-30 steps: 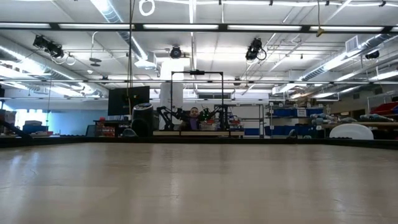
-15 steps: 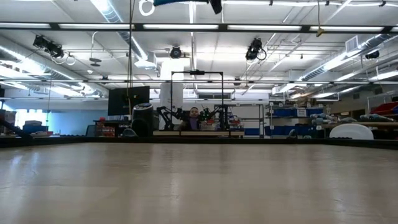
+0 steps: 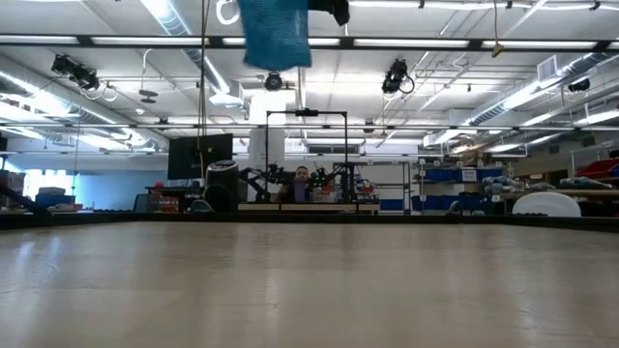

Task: Roll bandage
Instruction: Roll the blue bandage

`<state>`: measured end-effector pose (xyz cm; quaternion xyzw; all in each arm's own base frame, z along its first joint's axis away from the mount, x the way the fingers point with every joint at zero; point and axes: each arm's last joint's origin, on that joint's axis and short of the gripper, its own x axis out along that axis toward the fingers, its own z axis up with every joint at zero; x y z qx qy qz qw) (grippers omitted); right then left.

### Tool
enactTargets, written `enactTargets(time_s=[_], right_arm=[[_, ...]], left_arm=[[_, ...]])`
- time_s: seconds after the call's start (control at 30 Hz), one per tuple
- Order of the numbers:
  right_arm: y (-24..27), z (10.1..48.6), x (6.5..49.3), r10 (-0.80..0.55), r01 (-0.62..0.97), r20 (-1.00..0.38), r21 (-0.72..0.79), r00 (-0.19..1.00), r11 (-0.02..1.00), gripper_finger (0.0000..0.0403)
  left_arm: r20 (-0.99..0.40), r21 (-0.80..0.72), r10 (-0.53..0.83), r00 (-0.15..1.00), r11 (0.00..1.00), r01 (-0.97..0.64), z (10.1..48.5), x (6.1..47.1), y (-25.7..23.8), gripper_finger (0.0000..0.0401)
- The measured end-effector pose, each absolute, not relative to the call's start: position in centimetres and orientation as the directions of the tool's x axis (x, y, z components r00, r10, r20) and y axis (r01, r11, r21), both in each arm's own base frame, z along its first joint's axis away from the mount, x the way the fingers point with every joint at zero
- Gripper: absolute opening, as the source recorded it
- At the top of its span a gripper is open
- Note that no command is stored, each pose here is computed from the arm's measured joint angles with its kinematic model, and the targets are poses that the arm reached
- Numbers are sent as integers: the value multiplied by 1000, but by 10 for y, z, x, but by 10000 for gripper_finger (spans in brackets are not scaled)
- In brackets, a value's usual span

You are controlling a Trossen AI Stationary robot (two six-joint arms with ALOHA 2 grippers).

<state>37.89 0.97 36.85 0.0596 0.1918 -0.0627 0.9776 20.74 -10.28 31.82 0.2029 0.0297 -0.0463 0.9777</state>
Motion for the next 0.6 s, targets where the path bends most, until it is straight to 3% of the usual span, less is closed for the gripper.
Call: enactTargets(time_s=[0.27, 0.47, 0.6], right_arm=[[18, 386, 360, -74, 104, -369, 63, 926, 993, 242], [16, 396, 320, -269, 245, -480, -112, 835, 963, 249], [23, 375, 312, -177, 165, -493, -68, 852, 984, 249]], left_arm=[[-76, 389, -70, 995, 916, 94, 318, 207, -102, 14], [-39, 375, -34, 999, 926, 46, 322, 208, -101, 14], [-13, 365, -24, 1000, 931, 27, 325, 208, -101, 14]])
